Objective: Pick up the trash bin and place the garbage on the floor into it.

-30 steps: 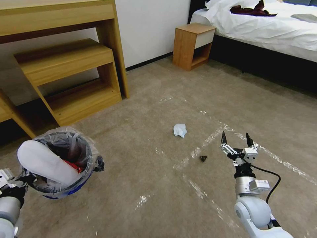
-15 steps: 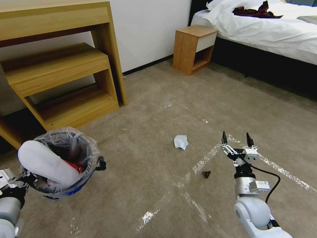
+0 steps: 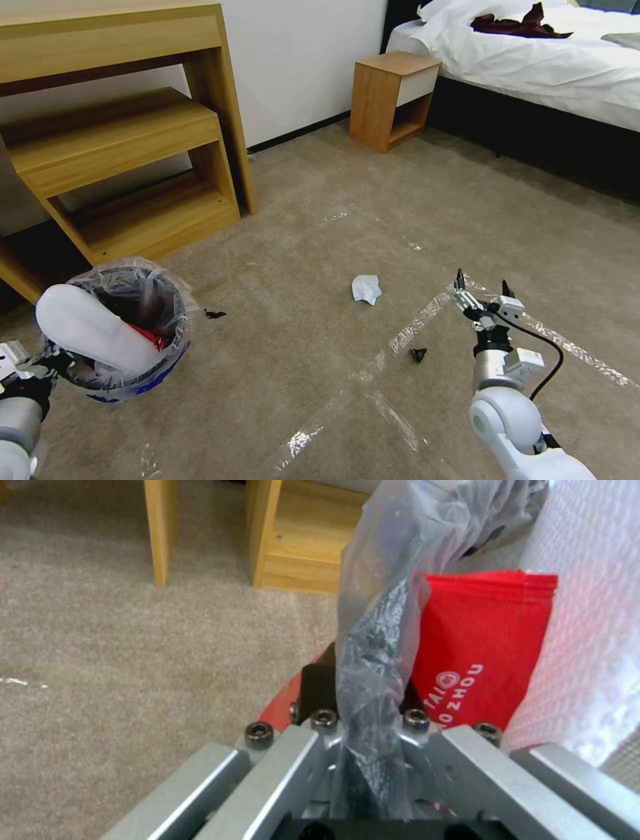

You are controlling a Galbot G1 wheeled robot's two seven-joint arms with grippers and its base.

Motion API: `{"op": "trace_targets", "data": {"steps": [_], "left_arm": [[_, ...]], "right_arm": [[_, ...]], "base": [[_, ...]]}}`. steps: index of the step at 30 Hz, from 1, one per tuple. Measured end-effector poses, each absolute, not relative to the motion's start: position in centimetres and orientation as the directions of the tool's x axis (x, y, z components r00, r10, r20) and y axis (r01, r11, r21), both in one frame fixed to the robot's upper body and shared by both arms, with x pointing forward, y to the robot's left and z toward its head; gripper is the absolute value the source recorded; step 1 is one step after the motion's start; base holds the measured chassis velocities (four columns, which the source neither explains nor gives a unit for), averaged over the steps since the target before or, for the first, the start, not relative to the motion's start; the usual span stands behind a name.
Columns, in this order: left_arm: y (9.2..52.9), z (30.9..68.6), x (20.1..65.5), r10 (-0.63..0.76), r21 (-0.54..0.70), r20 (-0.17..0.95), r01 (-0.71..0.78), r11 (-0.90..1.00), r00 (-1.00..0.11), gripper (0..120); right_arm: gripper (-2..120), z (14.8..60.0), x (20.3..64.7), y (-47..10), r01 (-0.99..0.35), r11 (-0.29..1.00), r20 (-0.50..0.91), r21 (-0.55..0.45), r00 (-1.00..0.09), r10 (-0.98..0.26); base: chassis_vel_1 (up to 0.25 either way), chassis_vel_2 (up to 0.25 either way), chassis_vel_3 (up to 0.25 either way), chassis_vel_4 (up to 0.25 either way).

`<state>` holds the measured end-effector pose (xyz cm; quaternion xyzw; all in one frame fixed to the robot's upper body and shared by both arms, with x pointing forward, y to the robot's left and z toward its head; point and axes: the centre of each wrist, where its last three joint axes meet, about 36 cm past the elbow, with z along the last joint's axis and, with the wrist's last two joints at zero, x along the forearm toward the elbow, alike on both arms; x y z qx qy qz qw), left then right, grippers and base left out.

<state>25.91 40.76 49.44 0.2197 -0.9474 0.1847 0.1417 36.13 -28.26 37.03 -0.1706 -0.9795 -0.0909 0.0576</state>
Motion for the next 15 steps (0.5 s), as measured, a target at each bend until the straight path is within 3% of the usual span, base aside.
{"op": "trace_targets", "data": {"steps": [1,3,5,15], "left_arm": [[40.8,49.4,26.0,-0.364,-0.288,0.351,-0.470,0.835,-0.862,1],[40.8,49.3,26.0,-0.365,-0.288,0.352,-0.470,0.834,-0.862,1],[40.9,49.2,26.0,-0.366,-0.288,0.356,-0.473,0.833,-0.860,1],[41.0,48.7,25.9,-0.374,-0.286,0.363,-0.484,0.827,-0.854,1]], "right_arm": [[100,36.5,36.3,-27.9,0.408,0.901,0.294,0.147,-0.888,0.354],[100,36.3,36.5,-27.8,0.430,0.892,0.345,0.140,-0.866,0.363],[100,35.5,37.3,-26.8,0.498,0.860,0.524,0.113,-0.765,0.374],[100,32.1,40.1,-24.6,0.559,0.826,0.708,0.072,-0.612,0.352]], "base": [[0.000,0.000,0.000,0.000],[0.000,0.000,0.000,0.000],[0.000,0.000,0.000,0.000],[0.000,0.000,0.000,0.000]]}}
